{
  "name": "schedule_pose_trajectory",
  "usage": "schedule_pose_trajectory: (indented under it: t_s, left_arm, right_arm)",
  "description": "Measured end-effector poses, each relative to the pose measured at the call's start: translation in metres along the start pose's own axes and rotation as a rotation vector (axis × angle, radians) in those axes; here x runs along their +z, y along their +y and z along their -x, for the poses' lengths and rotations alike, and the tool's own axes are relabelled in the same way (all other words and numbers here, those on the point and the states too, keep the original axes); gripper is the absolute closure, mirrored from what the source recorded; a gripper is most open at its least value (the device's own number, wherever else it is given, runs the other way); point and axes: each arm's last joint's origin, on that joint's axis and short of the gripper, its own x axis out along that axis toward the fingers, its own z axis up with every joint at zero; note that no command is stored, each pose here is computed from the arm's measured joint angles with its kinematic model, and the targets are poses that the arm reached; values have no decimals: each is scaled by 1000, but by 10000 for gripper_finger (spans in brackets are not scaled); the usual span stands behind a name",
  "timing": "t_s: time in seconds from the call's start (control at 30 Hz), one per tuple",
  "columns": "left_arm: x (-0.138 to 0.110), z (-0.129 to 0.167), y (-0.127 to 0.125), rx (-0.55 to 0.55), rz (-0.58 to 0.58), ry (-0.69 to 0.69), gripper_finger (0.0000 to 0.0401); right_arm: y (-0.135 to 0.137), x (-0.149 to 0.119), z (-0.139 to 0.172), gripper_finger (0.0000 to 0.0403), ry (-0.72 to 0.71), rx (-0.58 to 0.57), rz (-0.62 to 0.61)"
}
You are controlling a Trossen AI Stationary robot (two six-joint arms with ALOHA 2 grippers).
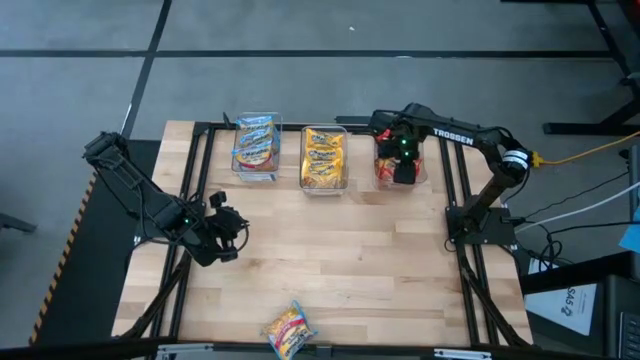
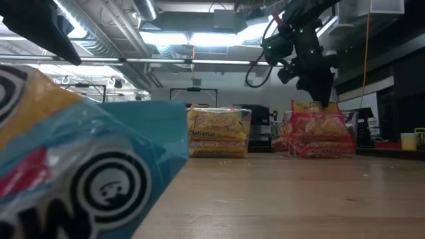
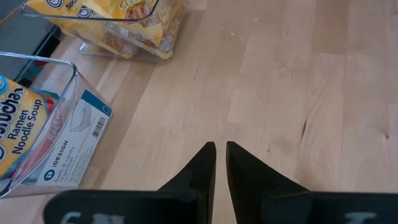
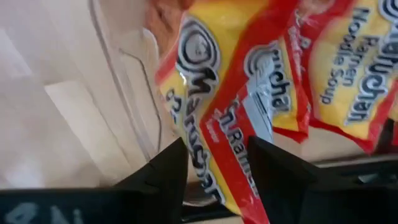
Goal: Sort Maruchan noodles
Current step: Adjust the red noodle packs on the right transparent bin
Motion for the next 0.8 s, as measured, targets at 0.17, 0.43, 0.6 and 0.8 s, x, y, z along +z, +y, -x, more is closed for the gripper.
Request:
schedule_pose_trajectory:
  t_s: [0.17, 0.43, 0.6, 0.8]
  left_arm:
    - [0, 0, 0, 0, 0, 0, 368]
    - [0, 0, 0, 0, 0, 0, 368]
    - [0, 0, 0, 3, -4, 3, 368]
    - [-2, 0, 2, 17, -20, 15, 368]
  right_arm:
    - [1, -2, 0, 231, 30, -11, 10]
    - [-10, -4, 2, 231, 147, -346, 60]
    - [-5, -8, 1, 231, 152, -211, 57]
    - [-5, -13, 2, 230, 219, -272, 4]
